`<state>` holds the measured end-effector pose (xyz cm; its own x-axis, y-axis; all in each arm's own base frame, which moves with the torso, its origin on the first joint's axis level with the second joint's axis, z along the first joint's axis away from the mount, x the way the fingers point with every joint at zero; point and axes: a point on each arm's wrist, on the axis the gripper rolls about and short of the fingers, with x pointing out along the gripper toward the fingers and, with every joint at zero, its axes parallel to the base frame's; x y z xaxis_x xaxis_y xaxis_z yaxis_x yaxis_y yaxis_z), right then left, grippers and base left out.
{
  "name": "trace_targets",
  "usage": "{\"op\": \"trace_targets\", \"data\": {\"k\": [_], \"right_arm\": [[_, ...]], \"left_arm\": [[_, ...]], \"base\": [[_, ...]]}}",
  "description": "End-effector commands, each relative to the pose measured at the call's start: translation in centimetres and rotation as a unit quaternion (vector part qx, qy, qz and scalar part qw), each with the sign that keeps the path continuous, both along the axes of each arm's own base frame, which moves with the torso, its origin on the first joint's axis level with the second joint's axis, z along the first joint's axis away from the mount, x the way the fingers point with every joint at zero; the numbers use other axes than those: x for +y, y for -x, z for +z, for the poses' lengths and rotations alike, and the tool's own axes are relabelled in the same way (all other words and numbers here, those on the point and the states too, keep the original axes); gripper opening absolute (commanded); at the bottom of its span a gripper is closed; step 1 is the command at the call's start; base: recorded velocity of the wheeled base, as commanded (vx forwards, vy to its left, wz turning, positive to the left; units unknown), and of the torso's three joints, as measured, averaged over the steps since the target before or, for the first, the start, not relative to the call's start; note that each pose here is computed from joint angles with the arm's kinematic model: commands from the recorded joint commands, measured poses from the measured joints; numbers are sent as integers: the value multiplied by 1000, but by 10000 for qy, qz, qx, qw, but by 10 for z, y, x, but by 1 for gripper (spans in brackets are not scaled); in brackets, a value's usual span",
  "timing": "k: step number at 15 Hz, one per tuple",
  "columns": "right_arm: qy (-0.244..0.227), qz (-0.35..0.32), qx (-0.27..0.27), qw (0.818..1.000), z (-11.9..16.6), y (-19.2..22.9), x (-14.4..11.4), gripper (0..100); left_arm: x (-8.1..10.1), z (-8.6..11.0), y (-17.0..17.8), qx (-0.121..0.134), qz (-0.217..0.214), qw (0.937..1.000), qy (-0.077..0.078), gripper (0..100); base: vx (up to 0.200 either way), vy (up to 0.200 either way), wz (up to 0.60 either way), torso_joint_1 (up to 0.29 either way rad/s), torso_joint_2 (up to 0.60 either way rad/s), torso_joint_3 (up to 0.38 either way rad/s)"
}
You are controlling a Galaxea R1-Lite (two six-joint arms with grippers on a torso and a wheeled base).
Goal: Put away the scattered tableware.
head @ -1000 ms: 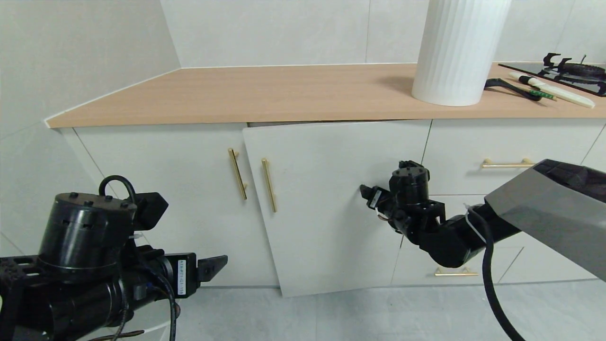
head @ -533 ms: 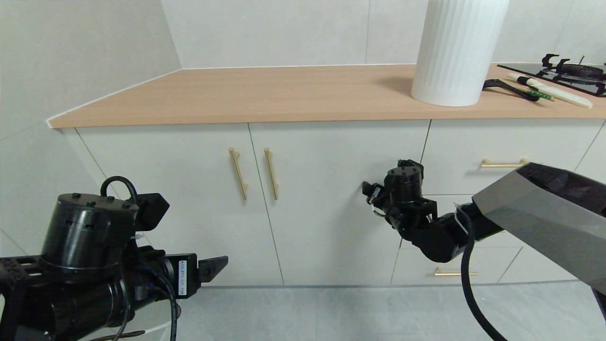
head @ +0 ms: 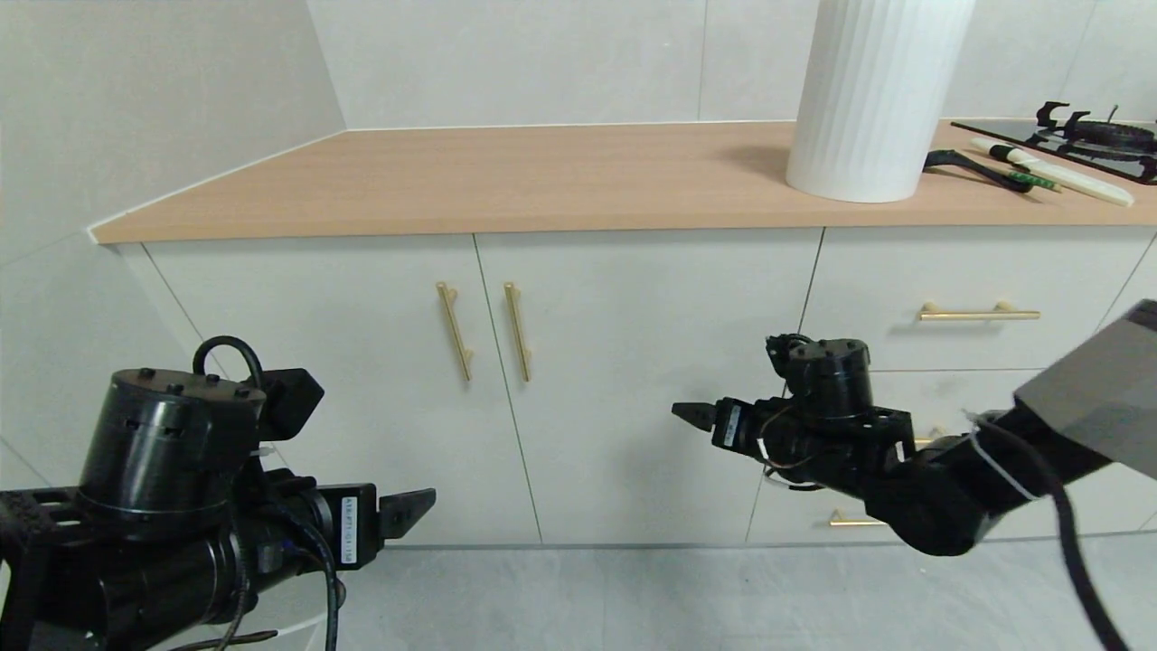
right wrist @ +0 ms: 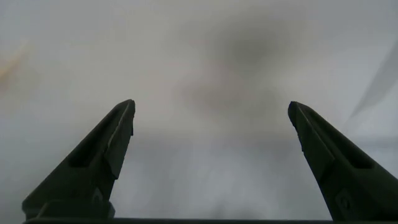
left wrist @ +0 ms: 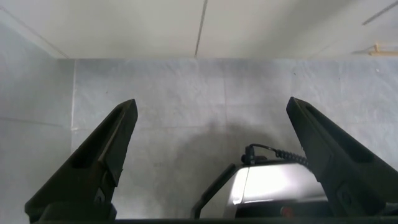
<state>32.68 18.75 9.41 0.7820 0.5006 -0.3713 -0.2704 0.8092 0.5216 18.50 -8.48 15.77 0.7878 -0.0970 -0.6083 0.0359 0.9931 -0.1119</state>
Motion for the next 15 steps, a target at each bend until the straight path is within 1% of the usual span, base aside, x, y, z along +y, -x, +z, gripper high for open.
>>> {"op": "trace_targets", "data": {"k": [1, 3, 4, 5, 6, 7, 8, 9, 10, 11, 12, 13, 14, 15], "right_arm": [[-95, 346, -217, 9991, 30, 31, -15, 100], [105, 253, -332, 9991, 30, 32, -17, 100], [151, 193, -430, 9988, 35, 34, -18, 100], [225, 80, -602, 9979, 43, 38, -23, 100], [294, -66, -818, 9962, 56, 49, -30, 100], [314, -155, -901, 9953, 62, 55, -35, 100], [354, -456, -1225, 9908, 81, 70, -56, 100], [372, -579, -1435, 9873, 92, 82, -69, 100], [420, -771, -1604, 9831, 100, 98, -84, 100], [462, -889, -1775, 9790, 107, 112, -94, 100], [569, -1079, -2007, 9720, 112, 136, -110, 100], [795, -1229, -2214, 9641, 112, 155, -125, 100], [1068, -1379, -2511, 9521, 114, 177, -140, 100], [1240, -1568, -2814, 9385, 115, 200, -154, 100]], "left_arm": [[0, 0, 0, -4, 3, 10000, 2, 100], [0, 1, 1, -25, 3, 10000, 12, 100], [1, 2, 1, -45, 3, 10000, 22, 100], [2, 5, 3, -118, 0, 9999, 40, 100], [4, 11, 8, -250, 14, 9996, 100, 100], [6, 14, 10, -331, 22, 9994, 123, 100], [14, 27, 18, -645, 117, 9975, 250, 100], [21, 35, 25, -849, 188, 9958, 275, 100], [27, 41, 35, -1065, 179, 9938, 256, 100], [33, 47, 46, -1275, 175, 9913, 276, 100], [42, 54, 66, -1629, 146, 9860, 309, 100], [51, 56, 84, -1899, 168, 9813, 261, 100], [62, 56, 103, -2219, 247, 9748, 18, 100], [73, 54, 124, -2554, 302, 9656, -376, 100]], "base": [[0, 0, 0, 0, 0, 0], [0, 0, 0, 0, 0, 0], [0, 0, 0, 0, 0, 0], [0, 0, 0, 0, 0, 0], [0, 0, 0, 0, 0, 0], [0, 0, 0, 0, 0, 0], [0, 0, 0, 0, 0, 0], [0, 0, 0, 0, 0, 0], [0, 0, 0, 0, 0, 0], [0, 0, 0, 0, 0, 0], [0, 0, 0, 0, 0, 0], [0, 0, 0, 0, 0, 0], [0, 0, 0, 0, 0, 0], [0, 0, 0, 0, 0, 0]]}}
